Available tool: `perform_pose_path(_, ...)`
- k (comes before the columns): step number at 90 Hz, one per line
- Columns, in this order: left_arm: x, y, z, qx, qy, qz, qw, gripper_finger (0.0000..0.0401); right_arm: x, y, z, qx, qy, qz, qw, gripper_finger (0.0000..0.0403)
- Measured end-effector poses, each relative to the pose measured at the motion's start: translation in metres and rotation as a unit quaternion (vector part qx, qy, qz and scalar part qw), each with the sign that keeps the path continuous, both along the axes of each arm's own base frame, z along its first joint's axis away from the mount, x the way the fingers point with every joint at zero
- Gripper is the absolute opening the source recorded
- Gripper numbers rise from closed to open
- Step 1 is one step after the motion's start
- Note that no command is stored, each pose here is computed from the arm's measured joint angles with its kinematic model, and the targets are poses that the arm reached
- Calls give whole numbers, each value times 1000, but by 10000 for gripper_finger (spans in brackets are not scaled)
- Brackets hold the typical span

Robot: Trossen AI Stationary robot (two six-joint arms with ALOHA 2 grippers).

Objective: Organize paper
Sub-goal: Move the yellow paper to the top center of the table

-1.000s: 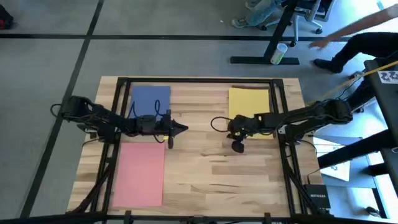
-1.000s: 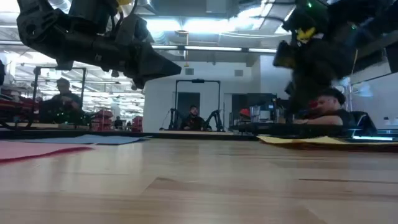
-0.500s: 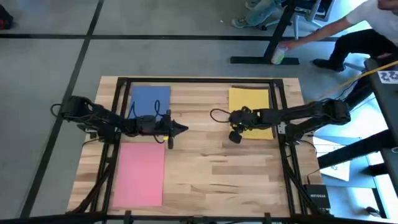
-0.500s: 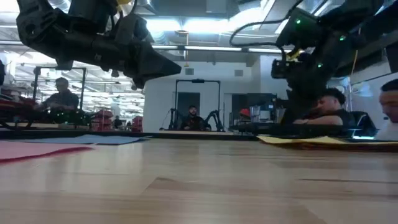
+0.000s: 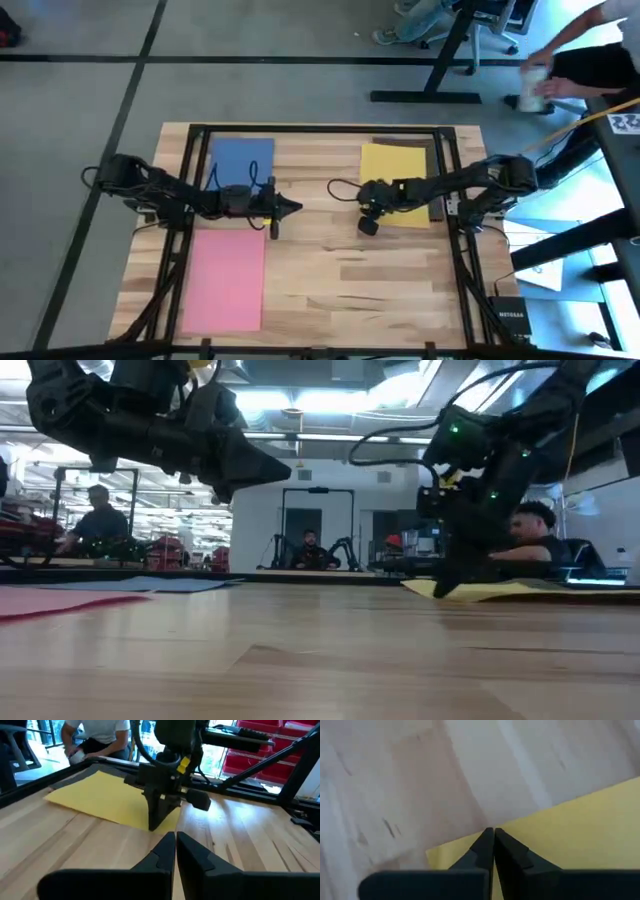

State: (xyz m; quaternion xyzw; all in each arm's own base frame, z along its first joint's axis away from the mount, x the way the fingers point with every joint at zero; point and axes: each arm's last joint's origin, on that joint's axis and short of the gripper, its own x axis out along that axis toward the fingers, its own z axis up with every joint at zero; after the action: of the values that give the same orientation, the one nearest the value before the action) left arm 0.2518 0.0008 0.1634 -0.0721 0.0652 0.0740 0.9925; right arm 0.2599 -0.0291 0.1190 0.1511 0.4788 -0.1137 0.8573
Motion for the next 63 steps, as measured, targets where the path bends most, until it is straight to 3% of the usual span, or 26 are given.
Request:
perform_pose_path(34,0,0,0,-5,1,1,1000,0,15,1,19,-19,-23,34,999,1)
perform_pose_path(50,0,0,-2,-7,9,1,1000,0,13,-2,27,-58,30,18,998,1)
perform_pose_path(63,0,0,-2,-9,9,1,1000,0,11,-3,21,-58,55,20,997,1)
